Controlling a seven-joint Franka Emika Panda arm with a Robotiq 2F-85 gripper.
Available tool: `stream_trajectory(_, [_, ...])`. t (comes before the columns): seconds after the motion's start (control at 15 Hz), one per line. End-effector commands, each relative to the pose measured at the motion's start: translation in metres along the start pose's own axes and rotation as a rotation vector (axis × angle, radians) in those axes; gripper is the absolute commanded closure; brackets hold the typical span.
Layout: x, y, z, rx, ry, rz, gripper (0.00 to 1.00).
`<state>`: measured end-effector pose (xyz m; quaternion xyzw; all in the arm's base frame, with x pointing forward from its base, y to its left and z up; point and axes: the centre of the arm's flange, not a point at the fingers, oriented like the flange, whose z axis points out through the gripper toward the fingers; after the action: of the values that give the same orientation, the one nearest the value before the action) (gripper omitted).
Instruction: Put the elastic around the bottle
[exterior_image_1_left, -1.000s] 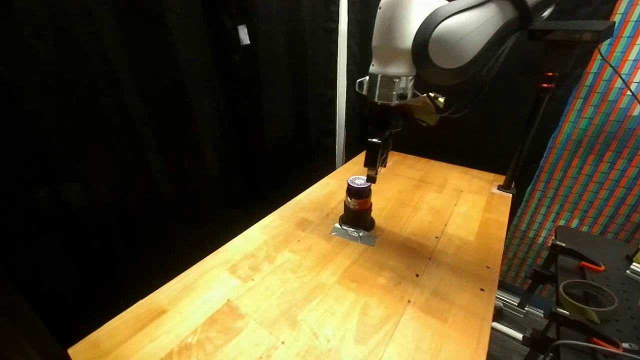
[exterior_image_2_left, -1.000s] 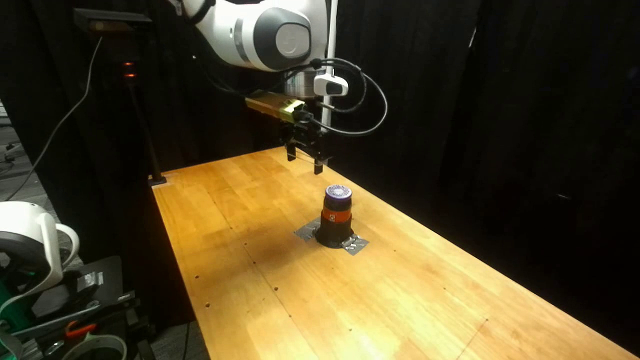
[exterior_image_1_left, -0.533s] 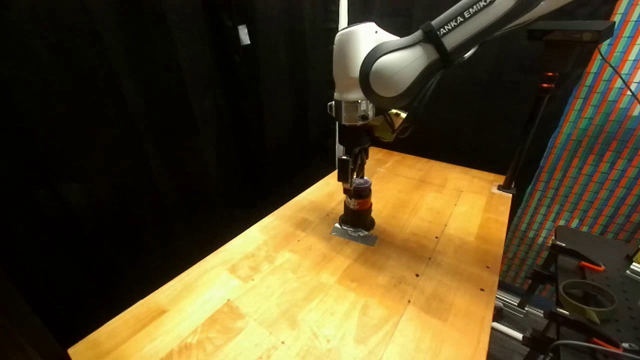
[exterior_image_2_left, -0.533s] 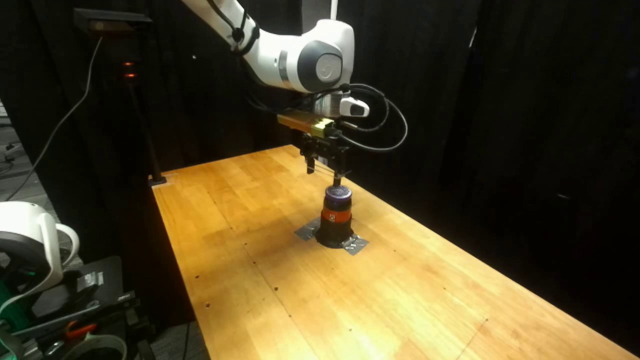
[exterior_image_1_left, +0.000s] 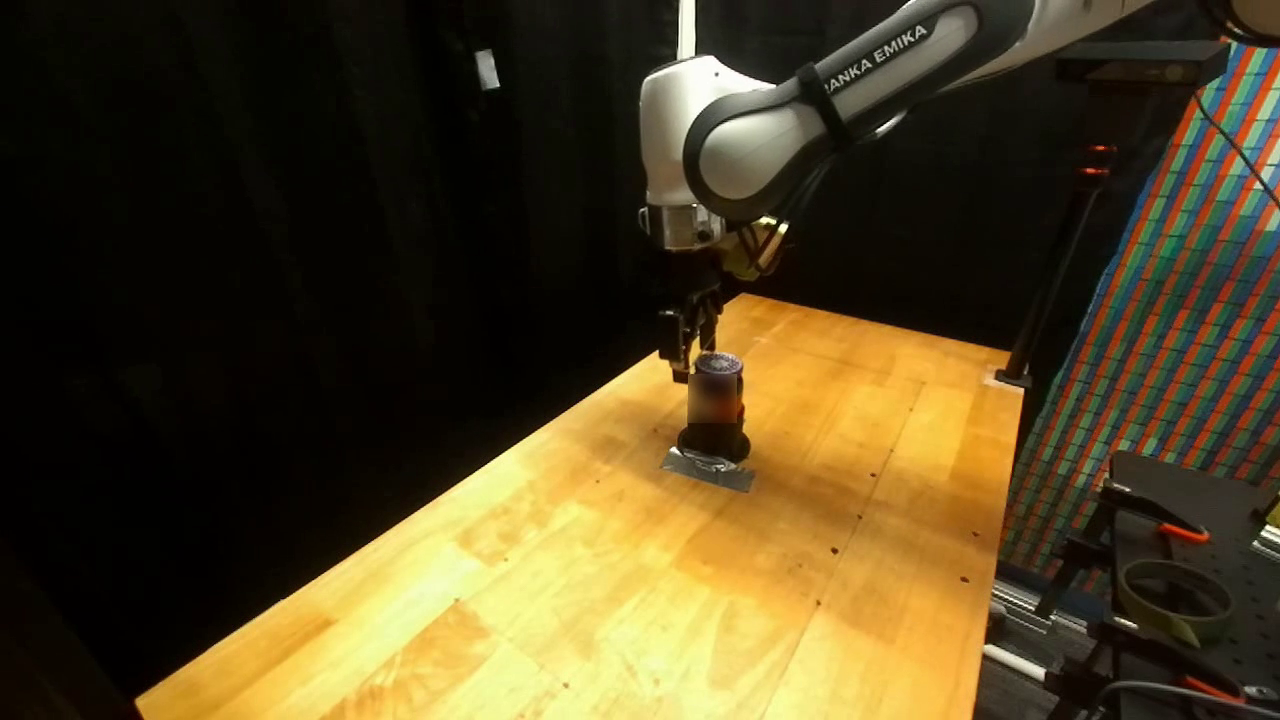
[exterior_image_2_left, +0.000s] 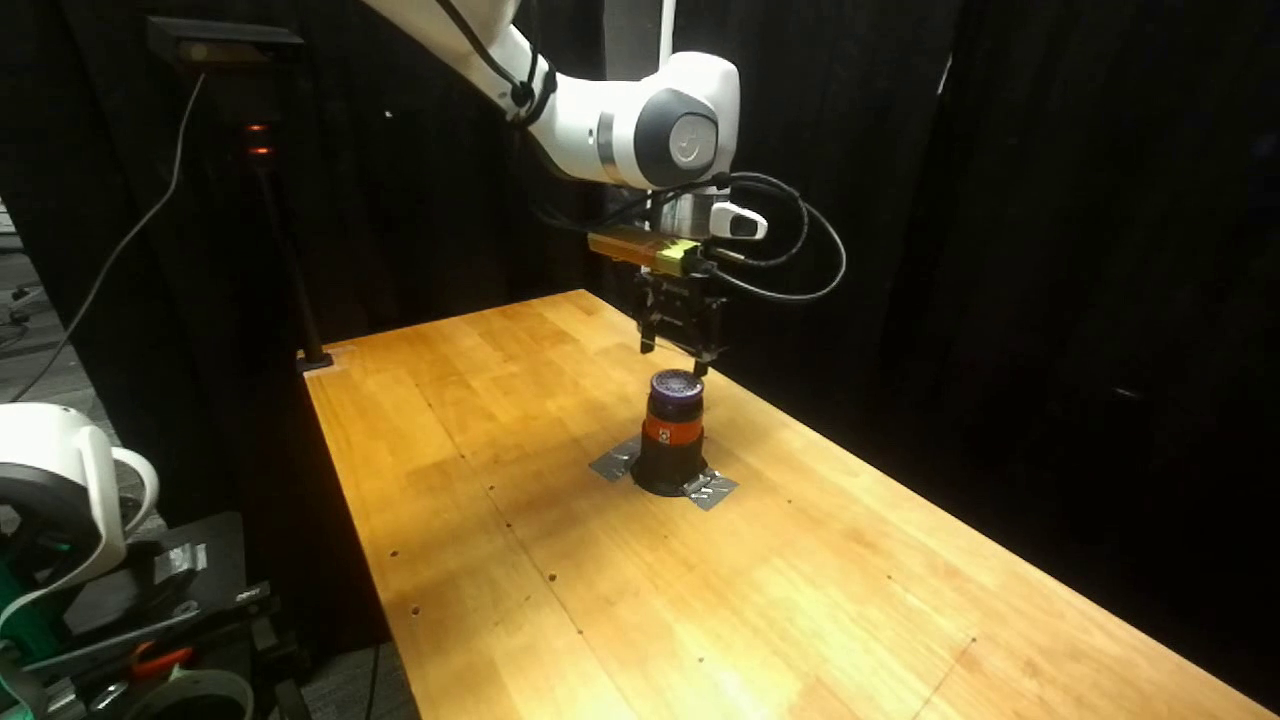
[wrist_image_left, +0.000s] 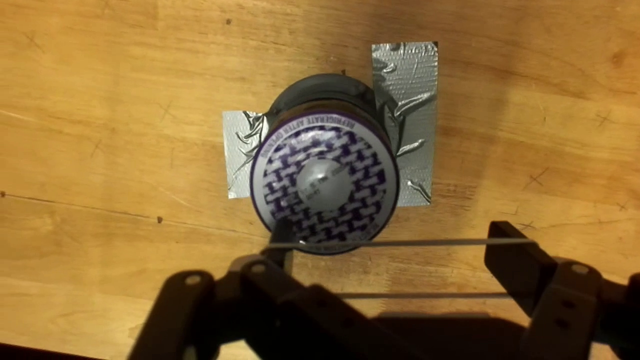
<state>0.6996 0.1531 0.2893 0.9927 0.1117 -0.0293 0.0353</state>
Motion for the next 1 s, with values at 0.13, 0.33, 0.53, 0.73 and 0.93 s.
stream_trajectory(0.13, [0.024,0.007,0.002,-0.055,-0.005,0.004,0.0])
stream_trajectory(0.33, [0.027,0.014,0.012,-0.072,-0.014,0.004,0.0])
stream_trajectory(0.53, [0.029,0.018,0.021,-0.079,-0.035,0.005,0.0])
stream_trajectory(0.73, [0.026,0.017,0.029,-0.082,-0.072,0.007,0.0])
stream_trajectory(0.93, [0.021,0.014,0.033,-0.075,-0.148,-0.004,0.0])
